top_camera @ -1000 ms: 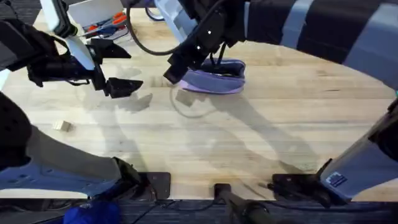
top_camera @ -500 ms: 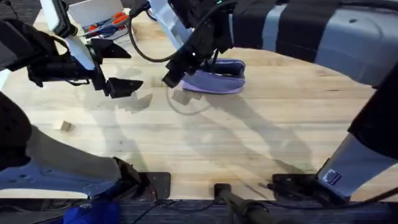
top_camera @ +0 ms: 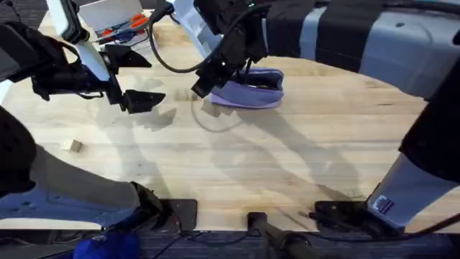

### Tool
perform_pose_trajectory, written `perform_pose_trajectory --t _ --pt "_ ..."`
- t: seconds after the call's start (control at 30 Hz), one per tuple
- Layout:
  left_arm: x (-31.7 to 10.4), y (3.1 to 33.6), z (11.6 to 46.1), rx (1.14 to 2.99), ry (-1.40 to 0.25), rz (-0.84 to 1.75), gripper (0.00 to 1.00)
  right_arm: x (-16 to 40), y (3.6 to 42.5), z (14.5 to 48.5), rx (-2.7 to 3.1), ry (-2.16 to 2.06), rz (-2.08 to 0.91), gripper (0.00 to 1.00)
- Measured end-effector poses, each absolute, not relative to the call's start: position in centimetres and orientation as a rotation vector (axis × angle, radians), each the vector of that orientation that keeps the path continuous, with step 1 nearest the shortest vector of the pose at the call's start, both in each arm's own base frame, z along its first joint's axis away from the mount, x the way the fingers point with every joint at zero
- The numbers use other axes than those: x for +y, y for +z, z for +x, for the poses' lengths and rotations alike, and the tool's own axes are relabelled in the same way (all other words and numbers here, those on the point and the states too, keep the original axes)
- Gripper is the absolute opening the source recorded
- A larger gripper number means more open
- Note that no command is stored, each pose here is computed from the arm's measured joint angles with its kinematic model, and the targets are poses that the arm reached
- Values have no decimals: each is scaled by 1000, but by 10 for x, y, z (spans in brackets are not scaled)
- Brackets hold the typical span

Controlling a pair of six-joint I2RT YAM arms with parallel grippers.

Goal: Unzip the bag, pick up the pens from the table one at a time and place them inside, then zip the bag closed.

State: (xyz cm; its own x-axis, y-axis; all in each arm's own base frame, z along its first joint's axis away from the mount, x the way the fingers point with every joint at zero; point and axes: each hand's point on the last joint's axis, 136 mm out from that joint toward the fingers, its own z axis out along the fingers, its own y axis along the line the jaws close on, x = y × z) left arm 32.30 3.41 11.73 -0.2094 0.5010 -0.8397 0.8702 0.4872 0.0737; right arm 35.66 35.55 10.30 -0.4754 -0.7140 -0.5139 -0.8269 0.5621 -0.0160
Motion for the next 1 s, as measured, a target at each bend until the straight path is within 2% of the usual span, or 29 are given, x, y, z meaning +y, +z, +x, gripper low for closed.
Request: perform_pose_trajectory --t 0.07,0.23,0.3,0.4,0.43,1.0 --pt "34 117 323 1865 -536 1144 993 355 103 357 2330 323 -1240 628" --pt "34 117 323 1865 -535 1144 993 355 103 356 2330 323 -1240 425" --pt "34 117 323 1865 -536 1144 992 355 103 357 2331 323 -1239 308" --pt "34 117 323 1865 -535 1144 993 355 103 357 2336 324 -1230 62" --pt "34 117 323 1865 -536 1144 993 355 103 357 2335 323 -1230 41" --pt "34 117 323 1865 -536 1144 993 356 107 359 2330 325 -1226 28"
